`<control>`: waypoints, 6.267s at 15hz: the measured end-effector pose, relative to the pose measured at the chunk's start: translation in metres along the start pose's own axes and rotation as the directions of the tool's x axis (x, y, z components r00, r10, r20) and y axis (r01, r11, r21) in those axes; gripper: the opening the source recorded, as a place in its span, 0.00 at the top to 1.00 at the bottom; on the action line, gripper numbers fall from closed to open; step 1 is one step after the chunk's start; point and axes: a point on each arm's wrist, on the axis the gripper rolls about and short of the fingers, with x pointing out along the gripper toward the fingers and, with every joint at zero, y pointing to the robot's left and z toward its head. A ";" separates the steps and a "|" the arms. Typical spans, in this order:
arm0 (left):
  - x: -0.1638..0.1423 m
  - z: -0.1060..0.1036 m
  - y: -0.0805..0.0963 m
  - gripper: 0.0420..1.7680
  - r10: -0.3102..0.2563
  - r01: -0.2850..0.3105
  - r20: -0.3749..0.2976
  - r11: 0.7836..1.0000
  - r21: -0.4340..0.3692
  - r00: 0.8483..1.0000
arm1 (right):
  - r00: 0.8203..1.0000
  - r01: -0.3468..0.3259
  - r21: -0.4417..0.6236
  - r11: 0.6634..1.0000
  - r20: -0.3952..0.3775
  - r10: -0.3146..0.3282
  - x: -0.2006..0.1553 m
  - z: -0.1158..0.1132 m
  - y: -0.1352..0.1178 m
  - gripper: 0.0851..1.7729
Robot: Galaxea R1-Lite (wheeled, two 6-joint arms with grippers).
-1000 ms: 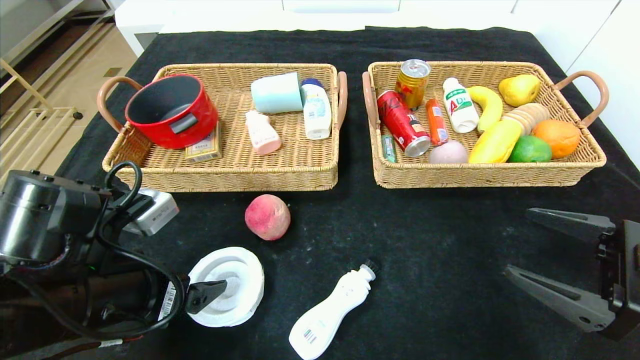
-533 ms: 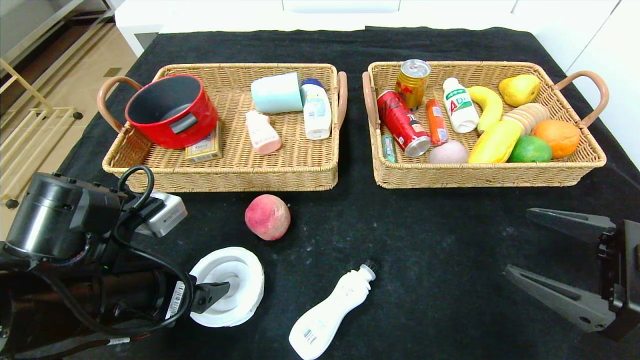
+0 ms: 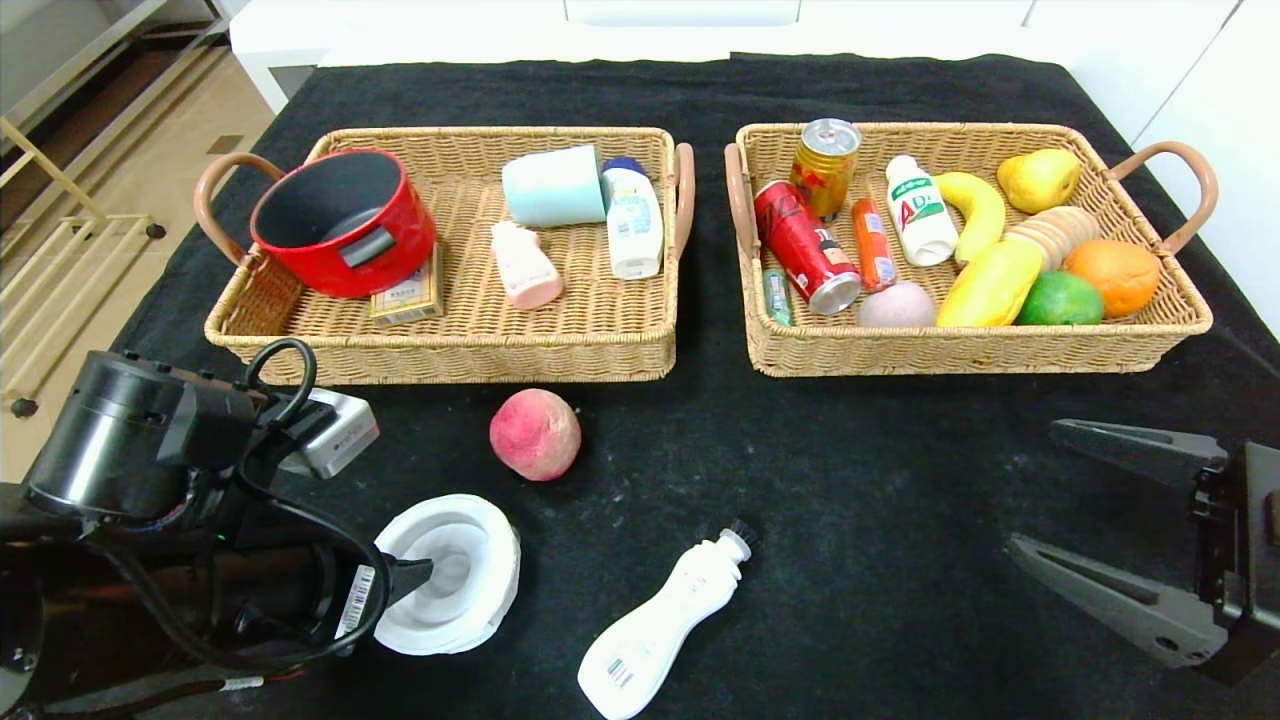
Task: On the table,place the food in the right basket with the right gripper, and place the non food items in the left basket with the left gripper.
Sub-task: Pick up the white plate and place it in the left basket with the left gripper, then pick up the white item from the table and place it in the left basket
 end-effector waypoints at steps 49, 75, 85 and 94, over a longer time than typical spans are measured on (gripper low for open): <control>-0.014 0.154 0.010 0.78 -0.086 0.145 0.551 0.987 -0.066 0.830 | 1.000 -0.004 -0.005 1.000 0.006 0.004 -0.003 0.001 0.002 0.04; 0.008 0.152 -0.006 0.12 -0.119 0.136 0.507 0.991 0.003 0.854 | 1.000 -0.006 -0.007 1.000 0.006 0.006 -0.003 0.000 0.003 0.04; -0.019 0.107 -0.063 0.06 -0.306 0.211 0.430 0.944 0.254 0.850 | 1.000 0.001 -0.008 1.000 0.007 -0.001 -0.003 0.001 0.001 0.04; -0.016 0.049 -0.099 0.04 -0.436 0.260 0.263 0.820 0.510 0.861 | 1.000 0.010 -0.007 1.000 0.008 -0.010 -0.002 0.002 -0.001 0.04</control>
